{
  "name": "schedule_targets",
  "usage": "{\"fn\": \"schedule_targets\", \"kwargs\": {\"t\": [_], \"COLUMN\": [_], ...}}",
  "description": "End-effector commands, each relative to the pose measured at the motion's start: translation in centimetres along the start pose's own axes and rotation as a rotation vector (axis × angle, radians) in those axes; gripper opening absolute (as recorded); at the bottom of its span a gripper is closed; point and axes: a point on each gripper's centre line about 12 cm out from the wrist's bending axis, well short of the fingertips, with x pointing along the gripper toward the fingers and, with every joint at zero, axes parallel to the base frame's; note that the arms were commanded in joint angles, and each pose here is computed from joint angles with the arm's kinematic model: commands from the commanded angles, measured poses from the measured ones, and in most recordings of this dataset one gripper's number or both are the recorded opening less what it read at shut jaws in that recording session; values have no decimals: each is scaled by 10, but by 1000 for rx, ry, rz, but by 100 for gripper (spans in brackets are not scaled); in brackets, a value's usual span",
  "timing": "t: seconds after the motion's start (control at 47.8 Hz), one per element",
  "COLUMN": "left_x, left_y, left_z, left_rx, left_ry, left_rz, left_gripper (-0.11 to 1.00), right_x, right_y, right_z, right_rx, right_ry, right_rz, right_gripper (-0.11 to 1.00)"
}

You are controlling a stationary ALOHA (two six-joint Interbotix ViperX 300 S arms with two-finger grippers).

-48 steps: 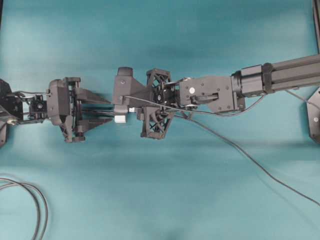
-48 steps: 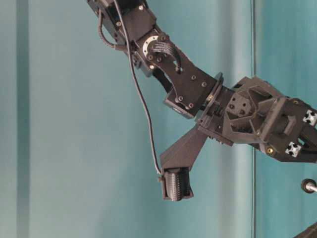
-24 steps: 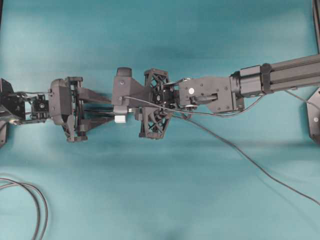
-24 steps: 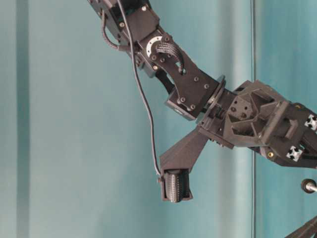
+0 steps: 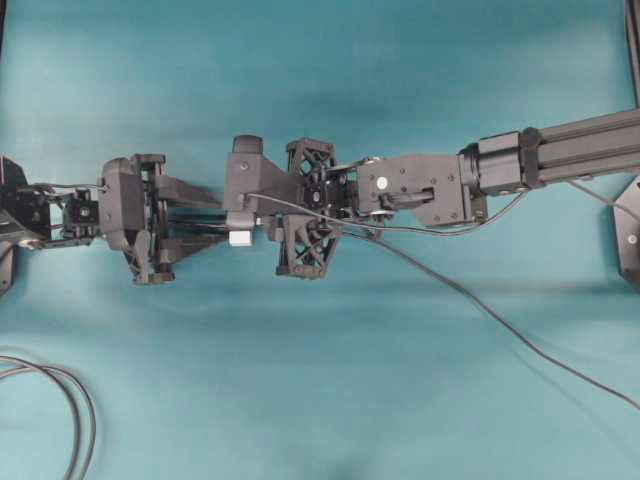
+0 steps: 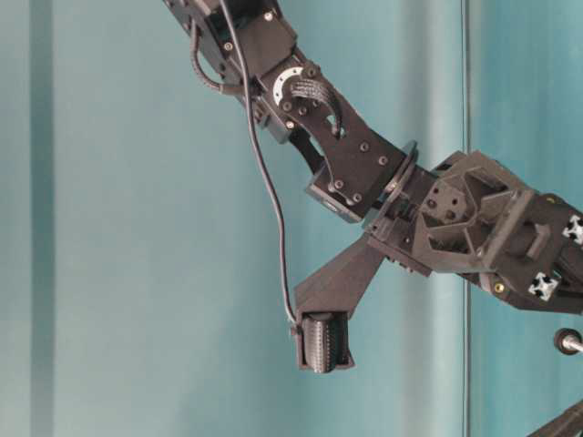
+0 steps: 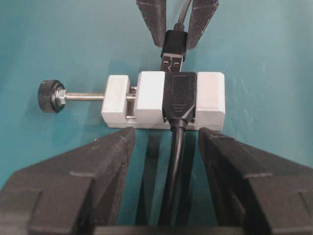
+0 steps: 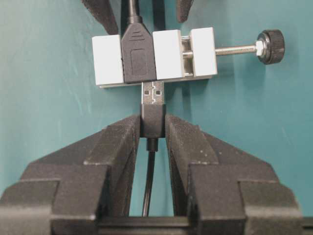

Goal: Insert the USB cable into the female connector supported by the left arm.
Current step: 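Align the held plug tip with the female connector opening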

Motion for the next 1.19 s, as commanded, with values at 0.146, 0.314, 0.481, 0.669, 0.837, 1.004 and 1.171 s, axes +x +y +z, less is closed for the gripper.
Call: {"fn": "schedule_targets", "kwargs": {"t": [0.146, 0.314, 0.481, 0.669, 0.837, 1.004, 1.171], "left_x": [1, 1, 1, 1, 1, 1, 1], "left_y": [1, 1, 1, 1, 1, -1, -3], "left_z": [4, 4, 4, 4, 5, 5, 5], "left_rx": [8, 8, 8, 8, 10, 12, 13], "left_ry": [-17, -17, -17, -17, -18, -19, -20], "left_rz": [3, 3, 3, 3, 3, -2, -11], "left_gripper": [58, 58, 58, 58, 58, 58, 58], "right_x": [-4, -3, -4, -5, -4, -5, -5], "right_y": [3, 6, 9, 10, 10, 8, 4], "right_z": [12, 13, 15, 18, 19, 21, 21], "right_rx": [-2, -7, -10, -14, -16, -16, -9], "right_ry": [-44, -49, -52, -61, -63, -68, -67], "right_rz": [7, 11, 14, 17, 16, 13, 7], "right_gripper": [22, 22, 22, 22, 22, 22, 22]}}
